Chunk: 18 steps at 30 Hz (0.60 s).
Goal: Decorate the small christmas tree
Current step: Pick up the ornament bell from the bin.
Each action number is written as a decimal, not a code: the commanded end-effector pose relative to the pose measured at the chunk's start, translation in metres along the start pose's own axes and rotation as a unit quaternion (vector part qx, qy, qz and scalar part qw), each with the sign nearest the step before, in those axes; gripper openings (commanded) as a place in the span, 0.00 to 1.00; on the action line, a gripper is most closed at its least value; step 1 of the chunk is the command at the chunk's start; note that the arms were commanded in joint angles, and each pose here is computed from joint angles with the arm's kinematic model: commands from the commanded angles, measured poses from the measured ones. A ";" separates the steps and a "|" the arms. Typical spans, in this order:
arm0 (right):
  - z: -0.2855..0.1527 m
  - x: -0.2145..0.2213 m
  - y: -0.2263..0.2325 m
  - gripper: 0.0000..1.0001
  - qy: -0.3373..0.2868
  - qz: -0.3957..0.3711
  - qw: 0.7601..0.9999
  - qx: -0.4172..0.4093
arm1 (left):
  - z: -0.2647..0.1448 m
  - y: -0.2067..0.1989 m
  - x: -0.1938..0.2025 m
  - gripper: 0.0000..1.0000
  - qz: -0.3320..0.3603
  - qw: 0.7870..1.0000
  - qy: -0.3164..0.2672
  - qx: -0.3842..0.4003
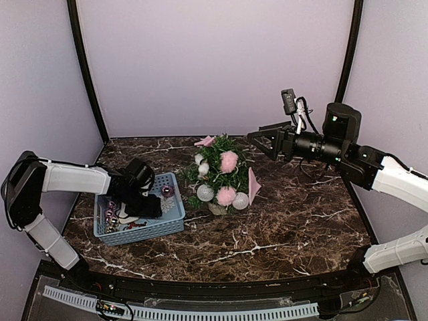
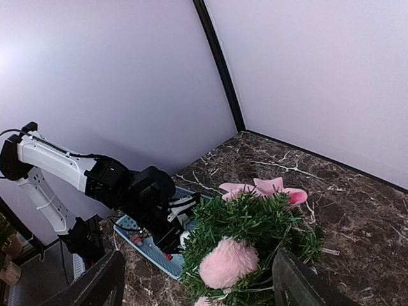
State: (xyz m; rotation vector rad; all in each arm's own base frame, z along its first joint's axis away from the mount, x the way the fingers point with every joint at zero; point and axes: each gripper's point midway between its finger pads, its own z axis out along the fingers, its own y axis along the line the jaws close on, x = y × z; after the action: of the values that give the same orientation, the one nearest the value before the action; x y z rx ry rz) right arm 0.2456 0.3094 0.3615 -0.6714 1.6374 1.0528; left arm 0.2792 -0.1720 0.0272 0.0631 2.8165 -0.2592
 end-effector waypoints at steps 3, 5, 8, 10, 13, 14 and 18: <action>-0.007 -0.010 0.008 0.80 -0.025 -0.007 1.000 -0.007 | -0.004 -0.014 -0.010 0.59 -0.014 0.999 -0.031 0.042; -0.008 -0.010 0.008 0.80 -0.026 -0.008 1.000 -0.005 | -0.005 -0.016 -0.012 0.55 -0.013 0.998 -0.038 0.047; -0.010 -0.011 0.007 0.80 -0.028 -0.008 1.000 -0.001 | -0.012 -0.014 -0.017 0.49 -0.012 0.997 -0.055 0.043; -0.012 -0.013 0.007 0.80 -0.030 -0.007 1.000 0.001 | -0.022 -0.004 -0.024 0.45 -0.015 0.996 -0.081 0.017; -0.013 -0.015 0.008 0.80 -0.032 -0.006 0.999 0.000 | -0.052 0.005 -0.034 0.42 -0.015 0.991 -0.135 0.006; -0.013 -0.016 0.009 0.80 -0.034 -0.005 0.999 -0.001 | -0.066 0.004 -0.040 0.42 -0.013 0.987 -0.159 0.013; -0.013 -0.018 0.012 0.80 -0.033 0.000 0.999 -0.008 | -0.102 -0.001 -0.043 0.42 0.009 0.979 -0.199 0.041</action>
State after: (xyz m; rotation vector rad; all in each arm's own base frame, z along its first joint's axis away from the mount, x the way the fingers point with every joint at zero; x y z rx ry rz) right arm 0.2401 0.3029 0.3677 -0.6562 1.6188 1.0500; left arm 0.2946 -0.1643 0.1069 0.0068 2.4954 -0.3527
